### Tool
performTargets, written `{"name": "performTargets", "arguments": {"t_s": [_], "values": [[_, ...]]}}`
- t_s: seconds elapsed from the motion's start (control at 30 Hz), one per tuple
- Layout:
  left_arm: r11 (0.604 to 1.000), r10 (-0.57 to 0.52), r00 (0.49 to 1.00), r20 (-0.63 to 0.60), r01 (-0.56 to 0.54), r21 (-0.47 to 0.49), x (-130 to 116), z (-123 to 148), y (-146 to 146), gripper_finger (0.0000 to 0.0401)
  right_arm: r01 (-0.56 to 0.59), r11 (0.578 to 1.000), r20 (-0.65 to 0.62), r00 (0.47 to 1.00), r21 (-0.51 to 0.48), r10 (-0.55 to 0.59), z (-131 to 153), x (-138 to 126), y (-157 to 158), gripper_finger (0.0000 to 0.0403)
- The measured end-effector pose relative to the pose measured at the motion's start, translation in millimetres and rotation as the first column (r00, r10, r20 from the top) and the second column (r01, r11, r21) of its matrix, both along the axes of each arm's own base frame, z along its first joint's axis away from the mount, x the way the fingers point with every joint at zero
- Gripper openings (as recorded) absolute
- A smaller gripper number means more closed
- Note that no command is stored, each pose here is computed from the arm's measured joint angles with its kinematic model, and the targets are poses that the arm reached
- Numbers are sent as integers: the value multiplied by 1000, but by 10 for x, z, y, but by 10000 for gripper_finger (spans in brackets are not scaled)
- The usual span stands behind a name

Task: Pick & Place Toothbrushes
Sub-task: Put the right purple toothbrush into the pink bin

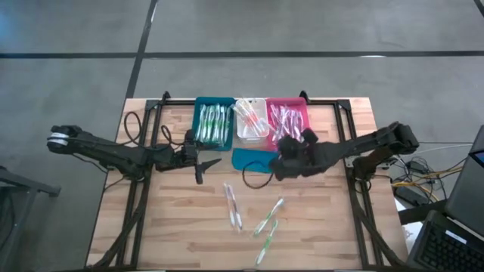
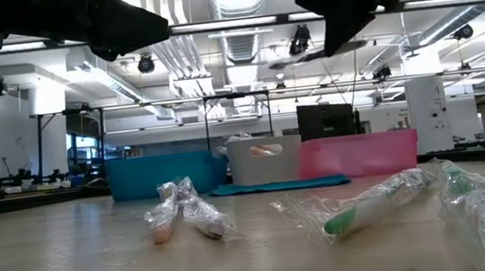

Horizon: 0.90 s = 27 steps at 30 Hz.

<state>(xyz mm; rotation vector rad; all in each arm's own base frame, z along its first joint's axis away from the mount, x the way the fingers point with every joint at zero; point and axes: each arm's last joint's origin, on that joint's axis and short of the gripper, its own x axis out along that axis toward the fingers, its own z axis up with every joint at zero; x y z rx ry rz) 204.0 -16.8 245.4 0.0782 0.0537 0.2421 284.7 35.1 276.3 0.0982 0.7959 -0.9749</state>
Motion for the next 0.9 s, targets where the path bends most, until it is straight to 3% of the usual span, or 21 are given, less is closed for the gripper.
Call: {"name": "performTargets", "arguments": {"t_s": [0.4,0.9], "values": [[1000,0,1000,0,0,0,0,1,0,220,182,983,-47,982,-11,-182,86,-153,-525,22],[1000,0,1000,-2,0,1,0,-2,0,220,372,928,-139,919,3,-368,-243,-329,-1075,22]]}}
